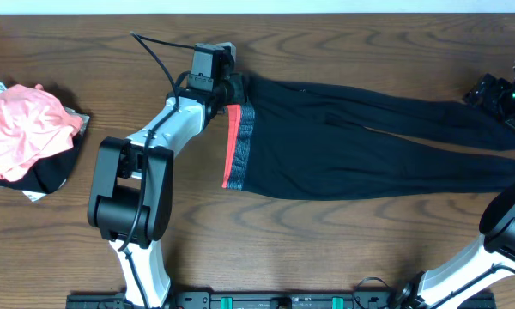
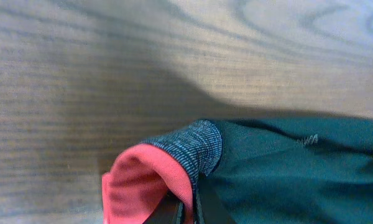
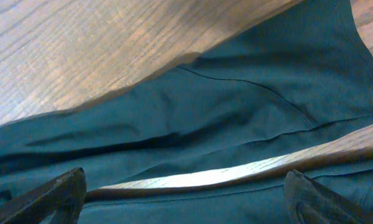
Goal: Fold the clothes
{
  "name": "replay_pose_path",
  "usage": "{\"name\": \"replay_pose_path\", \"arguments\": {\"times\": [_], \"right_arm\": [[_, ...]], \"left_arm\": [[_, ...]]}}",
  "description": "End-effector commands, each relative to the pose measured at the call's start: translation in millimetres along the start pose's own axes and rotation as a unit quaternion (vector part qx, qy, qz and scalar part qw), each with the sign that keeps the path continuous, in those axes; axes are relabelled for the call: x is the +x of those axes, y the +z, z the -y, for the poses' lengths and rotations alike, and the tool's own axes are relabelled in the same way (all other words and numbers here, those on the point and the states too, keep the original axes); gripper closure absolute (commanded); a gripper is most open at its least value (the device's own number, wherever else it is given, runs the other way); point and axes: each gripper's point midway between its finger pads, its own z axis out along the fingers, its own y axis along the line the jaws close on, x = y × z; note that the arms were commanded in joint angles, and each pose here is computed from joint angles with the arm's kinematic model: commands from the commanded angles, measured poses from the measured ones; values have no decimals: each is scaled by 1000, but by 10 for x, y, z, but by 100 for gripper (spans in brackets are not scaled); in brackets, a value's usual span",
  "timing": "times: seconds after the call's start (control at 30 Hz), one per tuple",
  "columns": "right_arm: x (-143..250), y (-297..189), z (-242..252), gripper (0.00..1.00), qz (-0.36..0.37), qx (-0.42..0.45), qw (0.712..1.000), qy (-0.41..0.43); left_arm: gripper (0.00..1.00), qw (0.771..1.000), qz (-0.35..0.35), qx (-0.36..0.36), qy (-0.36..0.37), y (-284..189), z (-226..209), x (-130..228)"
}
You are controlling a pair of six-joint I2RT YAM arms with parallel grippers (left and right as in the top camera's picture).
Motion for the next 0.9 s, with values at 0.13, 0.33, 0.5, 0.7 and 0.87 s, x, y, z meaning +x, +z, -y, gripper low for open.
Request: {"name": "replay_pose_path", "arguments": {"times": [0.13, 0.33, 0.5, 0.7, 0.87], "right_arm": [[15, 20, -3, 1, -4, 8, 1000, -12], [24, 22, -2, 1, -5, 8, 1000, -15], [109, 29, 9, 1, -22, 9, 1000, -17], [422, 141, 26, 4, -73, 6, 997, -30], [829, 311, -46, 7, -132, 0, 990, -45]], "left_arm": [[94, 999, -41, 30, 4, -37, 109, 167], [83, 998, -39, 39, 7, -44, 132, 150], [53, 999, 2, 44, 10, -229, 136, -125], [52, 999, 27, 42, 14, -654, 173, -344], [60, 995, -94, 29, -15, -783, 205, 255]]}}
